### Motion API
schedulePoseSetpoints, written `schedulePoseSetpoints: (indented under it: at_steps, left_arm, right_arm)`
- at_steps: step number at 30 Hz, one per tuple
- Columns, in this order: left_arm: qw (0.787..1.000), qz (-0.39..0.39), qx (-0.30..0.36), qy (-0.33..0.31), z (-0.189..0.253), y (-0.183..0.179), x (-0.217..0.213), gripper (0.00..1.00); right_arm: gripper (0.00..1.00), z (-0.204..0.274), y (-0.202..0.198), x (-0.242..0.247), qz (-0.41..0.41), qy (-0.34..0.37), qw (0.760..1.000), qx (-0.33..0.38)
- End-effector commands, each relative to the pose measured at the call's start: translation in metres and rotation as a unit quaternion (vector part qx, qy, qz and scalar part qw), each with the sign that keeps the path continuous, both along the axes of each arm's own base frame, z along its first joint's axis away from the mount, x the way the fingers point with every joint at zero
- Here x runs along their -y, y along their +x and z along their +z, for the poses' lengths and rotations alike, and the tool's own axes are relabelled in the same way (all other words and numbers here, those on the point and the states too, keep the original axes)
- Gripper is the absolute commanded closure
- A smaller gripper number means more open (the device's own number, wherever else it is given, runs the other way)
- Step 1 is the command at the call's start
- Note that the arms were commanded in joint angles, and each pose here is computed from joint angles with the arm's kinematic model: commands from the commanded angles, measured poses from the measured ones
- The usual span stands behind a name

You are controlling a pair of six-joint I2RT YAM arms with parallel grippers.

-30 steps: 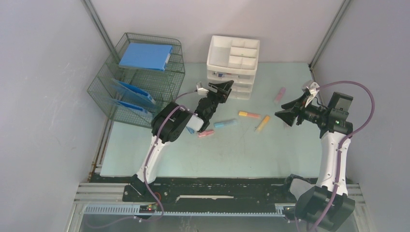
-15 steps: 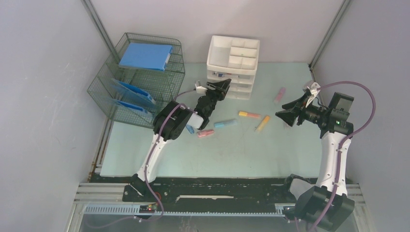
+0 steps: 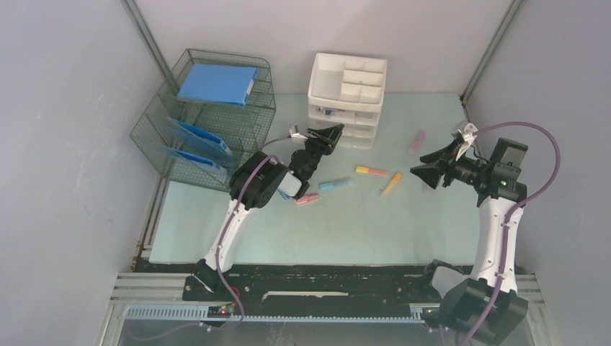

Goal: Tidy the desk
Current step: Open the drawer in the storage box.

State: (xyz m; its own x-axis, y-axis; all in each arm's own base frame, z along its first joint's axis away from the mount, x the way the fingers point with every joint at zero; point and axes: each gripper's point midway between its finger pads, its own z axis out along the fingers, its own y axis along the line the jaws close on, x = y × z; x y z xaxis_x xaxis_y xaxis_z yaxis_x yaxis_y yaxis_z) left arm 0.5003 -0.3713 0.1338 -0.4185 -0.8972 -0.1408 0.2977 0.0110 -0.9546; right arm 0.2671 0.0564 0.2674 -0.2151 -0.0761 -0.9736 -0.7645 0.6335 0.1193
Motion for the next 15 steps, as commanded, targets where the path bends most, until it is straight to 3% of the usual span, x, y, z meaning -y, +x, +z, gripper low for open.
schedulePoseSetpoints:
  at_steps: [1, 13, 15]
  left_arm:
    - [0.998, -0.007, 0.059, -0.015, 0.047, -0.013, -0.004, 0.40]
    - [0.998, -0.003, 0.056, -0.006, 0.058, -0.029, -0.012, 0.40]
    - [0.999, 0.001, 0.041, -0.017, 0.050, -0.026, -0.014, 0.44]
  right_arm:
    - [0.40, 0.014, -0.003, -0.001, 0.007, -0.007, 1.000, 0.028]
    - [0.40, 0.015, -0.004, -0.001, 0.008, -0.004, 1.000, 0.029]
    - [0.40, 0.015, -0.004, -0.001, 0.007, -0.005, 1.000, 0.029]
